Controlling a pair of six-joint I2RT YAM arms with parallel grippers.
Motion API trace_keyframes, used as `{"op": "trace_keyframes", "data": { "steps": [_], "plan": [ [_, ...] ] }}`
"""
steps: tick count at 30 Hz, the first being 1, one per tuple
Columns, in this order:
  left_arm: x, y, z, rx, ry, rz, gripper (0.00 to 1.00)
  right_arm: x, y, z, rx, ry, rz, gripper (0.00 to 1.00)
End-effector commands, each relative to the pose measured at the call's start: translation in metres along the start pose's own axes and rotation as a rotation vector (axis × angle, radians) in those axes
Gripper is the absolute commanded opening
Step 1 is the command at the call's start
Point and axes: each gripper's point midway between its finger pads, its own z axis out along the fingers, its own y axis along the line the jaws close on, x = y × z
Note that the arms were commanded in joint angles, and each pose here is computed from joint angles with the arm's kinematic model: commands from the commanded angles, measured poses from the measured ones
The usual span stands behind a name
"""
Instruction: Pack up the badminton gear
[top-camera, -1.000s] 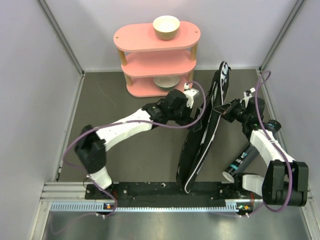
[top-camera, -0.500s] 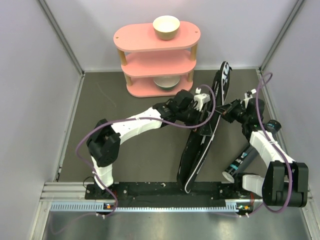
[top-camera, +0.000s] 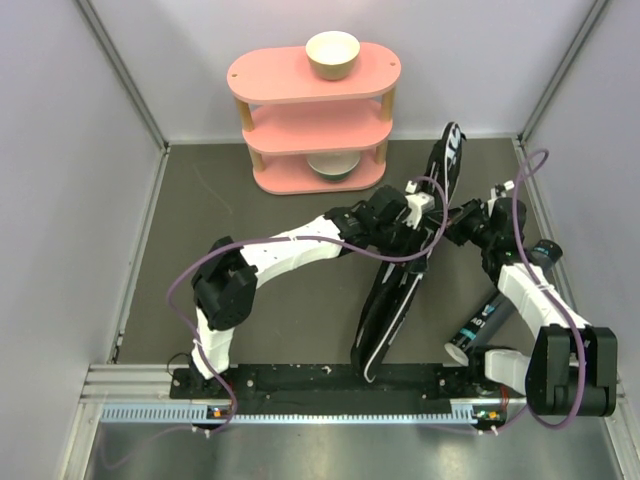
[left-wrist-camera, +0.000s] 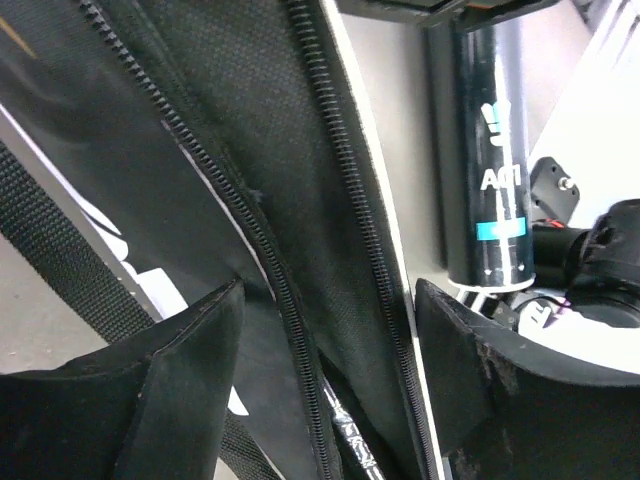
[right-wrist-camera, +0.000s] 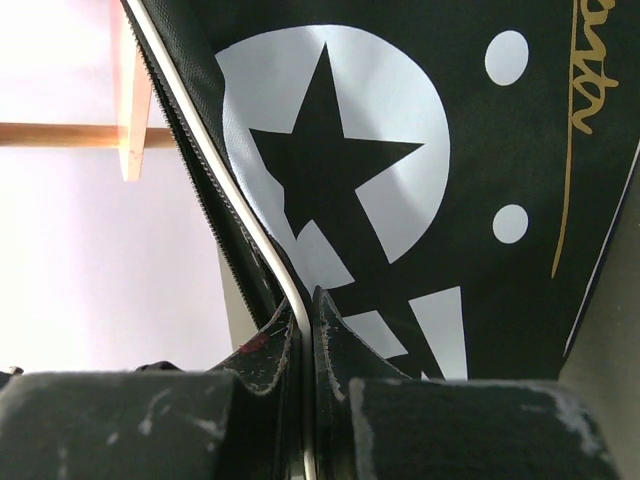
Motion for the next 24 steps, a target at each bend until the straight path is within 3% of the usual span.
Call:
{"op": "trace_keyframes", "data": {
  "steps": [1,2,3,5,7,8,13,17,24],
  "plan": [
    [-0.017,0.016,-0.006,-0.115,-0.052,0.051,0.65,-0.006,0.026,-0.007,-0.081,-0.036,-0.043,0.00],
    [-0.014,0.018,-0.004,-0.120,-0.044,0.055,0.57,-0.005,0.026,-0.007,-0.079,-0.031,-0.050,0.03],
    [-0.015,0.018,-0.005,-0.121,-0.044,0.058,0.39,-0.005,0.026,-0.007,-0.076,-0.027,-0.074,0.05],
    [-0.015,0.020,-0.004,-0.121,-0.039,0.063,0.29,-0.005,0.023,-0.008,-0.050,-0.020,-0.105,0.12],
    [-0.015,0.019,-0.005,-0.124,-0.038,0.069,0.05,-0.006,0.018,-0.007,-0.016,-0.006,-0.168,0.18],
    [-0.017,0.019,-0.009,-0.133,-0.047,0.076,0.00,-0.009,0.020,-0.007,0.004,0.012,-0.223,0.21],
    [-0.022,0.020,-0.031,-0.175,-0.069,0.122,0.00,-0.029,0.034,-0.012,0.057,-0.004,-0.365,0.36],
    [-0.022,0.018,-0.053,-0.200,-0.073,0.168,0.00,-0.043,0.045,-0.014,0.094,-0.002,-0.452,0.56],
    [-0.011,0.012,-0.068,-0.198,-0.059,0.170,0.00,-0.040,0.056,0.016,0.110,0.097,-0.469,0.74]
  ]
}}
